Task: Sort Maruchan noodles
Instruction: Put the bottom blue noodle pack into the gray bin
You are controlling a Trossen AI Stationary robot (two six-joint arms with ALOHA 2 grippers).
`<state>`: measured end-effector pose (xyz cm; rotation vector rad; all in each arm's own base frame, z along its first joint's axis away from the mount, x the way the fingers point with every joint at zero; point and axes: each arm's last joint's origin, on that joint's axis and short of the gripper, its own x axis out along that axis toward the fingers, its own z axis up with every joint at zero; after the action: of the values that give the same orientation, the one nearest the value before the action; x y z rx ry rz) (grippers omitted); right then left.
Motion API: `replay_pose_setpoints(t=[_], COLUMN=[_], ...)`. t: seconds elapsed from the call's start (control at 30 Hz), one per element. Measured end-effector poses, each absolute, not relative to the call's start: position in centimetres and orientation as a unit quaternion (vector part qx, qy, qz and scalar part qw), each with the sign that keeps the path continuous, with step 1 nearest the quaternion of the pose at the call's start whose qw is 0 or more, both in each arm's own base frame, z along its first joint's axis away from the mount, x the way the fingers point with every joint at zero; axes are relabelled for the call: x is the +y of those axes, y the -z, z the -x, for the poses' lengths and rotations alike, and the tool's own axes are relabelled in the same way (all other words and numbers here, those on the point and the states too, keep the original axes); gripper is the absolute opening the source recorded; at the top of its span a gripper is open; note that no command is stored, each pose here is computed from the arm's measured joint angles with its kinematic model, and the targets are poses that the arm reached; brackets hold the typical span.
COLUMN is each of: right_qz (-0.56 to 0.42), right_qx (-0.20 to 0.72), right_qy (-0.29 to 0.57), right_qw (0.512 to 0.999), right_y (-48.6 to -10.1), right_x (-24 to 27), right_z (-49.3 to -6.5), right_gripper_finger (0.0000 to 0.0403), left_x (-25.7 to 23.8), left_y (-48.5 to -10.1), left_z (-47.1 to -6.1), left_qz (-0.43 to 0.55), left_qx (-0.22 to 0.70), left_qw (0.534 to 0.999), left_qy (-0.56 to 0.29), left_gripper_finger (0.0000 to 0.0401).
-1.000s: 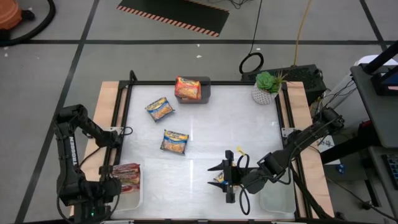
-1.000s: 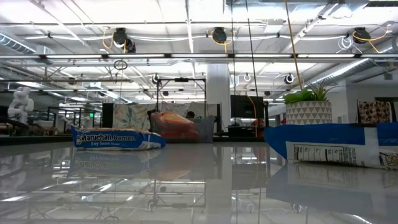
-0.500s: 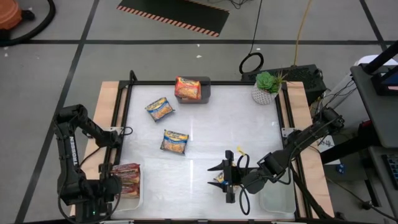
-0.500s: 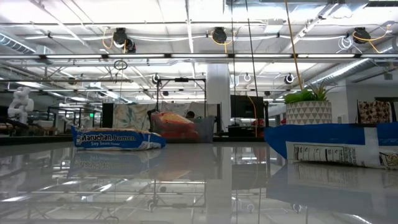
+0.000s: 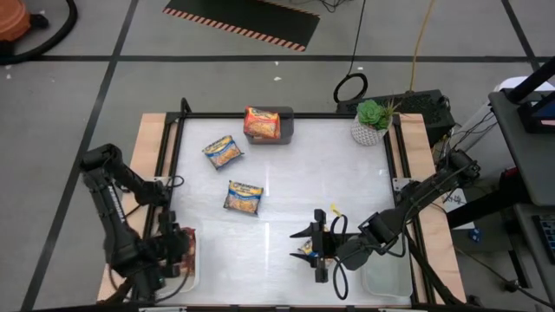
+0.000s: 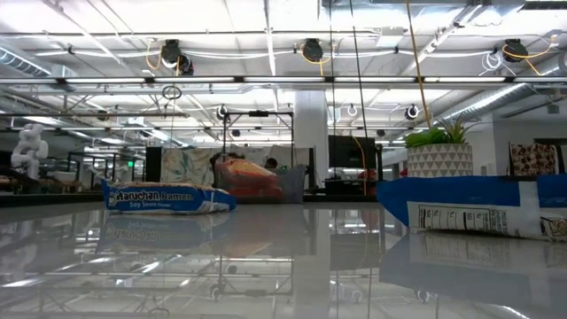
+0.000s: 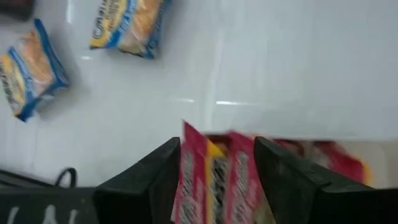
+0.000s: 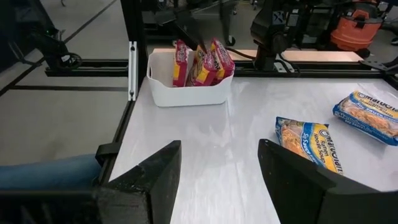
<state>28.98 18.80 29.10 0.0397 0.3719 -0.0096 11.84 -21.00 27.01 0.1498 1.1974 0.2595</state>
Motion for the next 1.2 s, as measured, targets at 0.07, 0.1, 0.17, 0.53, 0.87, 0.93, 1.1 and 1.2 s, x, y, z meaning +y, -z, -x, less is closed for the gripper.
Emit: replay_pose_setpoints(t=[0.07,0.1,0.17,0.53,0.87,0.93,1.1,1.2], right_qz=[-0.016,-0.014,-0.01,0.009,0.015,0.012,-0.025,-0.062], right_qx=[0.189,0.193,0.206,0.328,0.394,0.406,0.456,0.49], right_qy=[0.005,0.006,0.009,0.022,0.024,0.033,0.064,0.075], right_qw=[0.982,0.981,0.978,0.944,0.919,0.913,0.887,0.866], right_y=[-29.0,-28.9,-28.7,-26.5,-23.8,-22.7,-20.2,-19.5], right_x=[18.8,18.7,18.7,18.0,17.4,17.1,15.9,15.3], right_z=[-28.9,-28.9,-28.8,-27.4,-26.1,-25.8,-24.9,-24.5], right_gripper_finger=[0.0208,0.0208,0.0208,0.0208,0.0208,0.0208,0.0208,0.0208], left_x=[-20.5,-20.2,-19.7,-17.2,-16.4,-16.5,-16.7,-16.7], left_y=[-27.0,-27.0,-27.0,-27.1,-27.1,-27.2,-27.2,-27.2], left_z=[-12.7,-13.2,-14.0,-17.7,-20.4,-20.6,-20.9,-20.8], left_qz=[-0.071,-0.07,-0.068,-0.078,-0.038,-0.036,-0.039,-0.04], left_qx=[0.564,0.565,0.568,0.545,0.516,0.512,0.505,0.506], left_qw=[0.812,0.81,0.807,0.816,0.84,0.844,0.85,0.85], left_qy=[-0.13,-0.136,-0.145,-0.175,-0.162,-0.156,-0.144,-0.143], left_gripper_finger=[0.0209,0.0209,0.0209,0.0209,0.0209,0.0209,0.0209,0.0209])
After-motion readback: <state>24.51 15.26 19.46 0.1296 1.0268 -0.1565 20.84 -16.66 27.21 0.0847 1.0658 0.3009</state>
